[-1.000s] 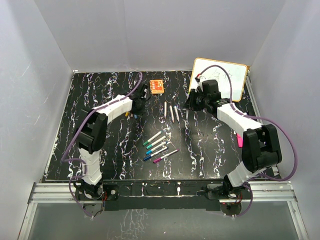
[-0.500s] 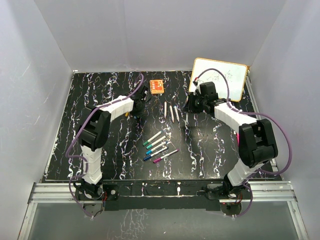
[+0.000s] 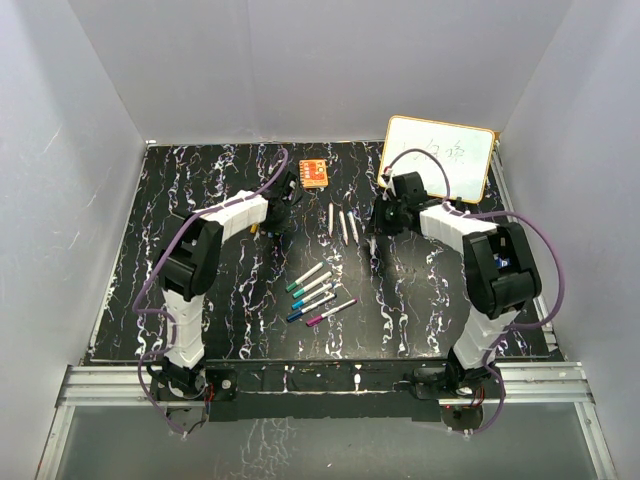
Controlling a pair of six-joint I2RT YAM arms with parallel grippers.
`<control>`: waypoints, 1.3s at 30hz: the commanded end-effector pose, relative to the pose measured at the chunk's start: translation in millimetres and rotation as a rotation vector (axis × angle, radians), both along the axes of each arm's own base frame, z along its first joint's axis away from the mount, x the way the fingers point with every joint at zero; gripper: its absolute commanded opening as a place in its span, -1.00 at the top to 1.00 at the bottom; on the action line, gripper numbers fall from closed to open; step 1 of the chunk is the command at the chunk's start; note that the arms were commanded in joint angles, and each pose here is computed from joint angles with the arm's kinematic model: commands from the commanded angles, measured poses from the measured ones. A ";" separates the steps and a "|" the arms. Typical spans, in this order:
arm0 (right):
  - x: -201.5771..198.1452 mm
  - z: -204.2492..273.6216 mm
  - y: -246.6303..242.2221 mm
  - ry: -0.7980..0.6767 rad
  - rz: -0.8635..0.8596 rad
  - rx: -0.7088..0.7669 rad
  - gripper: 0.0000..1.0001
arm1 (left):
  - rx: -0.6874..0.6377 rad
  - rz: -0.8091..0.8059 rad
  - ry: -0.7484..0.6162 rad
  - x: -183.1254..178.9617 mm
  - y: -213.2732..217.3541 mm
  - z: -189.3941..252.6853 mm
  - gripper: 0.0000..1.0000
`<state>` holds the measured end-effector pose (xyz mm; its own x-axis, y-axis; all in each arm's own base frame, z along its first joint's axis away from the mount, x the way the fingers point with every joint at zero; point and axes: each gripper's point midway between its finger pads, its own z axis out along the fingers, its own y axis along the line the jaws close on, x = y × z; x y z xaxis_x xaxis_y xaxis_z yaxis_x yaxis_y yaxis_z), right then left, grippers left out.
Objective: Open the pen caps
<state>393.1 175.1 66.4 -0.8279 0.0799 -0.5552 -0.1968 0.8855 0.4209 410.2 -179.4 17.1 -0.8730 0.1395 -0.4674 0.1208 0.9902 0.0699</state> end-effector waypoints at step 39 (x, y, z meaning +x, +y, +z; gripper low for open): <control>60.6 -19.7 10.1 -0.039 -0.031 -0.004 0.27 | -0.408 -0.156 -0.205 -76.8 -38.1 105.1 0.31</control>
<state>436.4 183.3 32.3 -0.8383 0.0838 -0.5387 -0.1718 0.8971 0.4070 352.1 -198.0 112.9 -0.7565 0.0386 -0.6528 0.2267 0.9518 -0.2064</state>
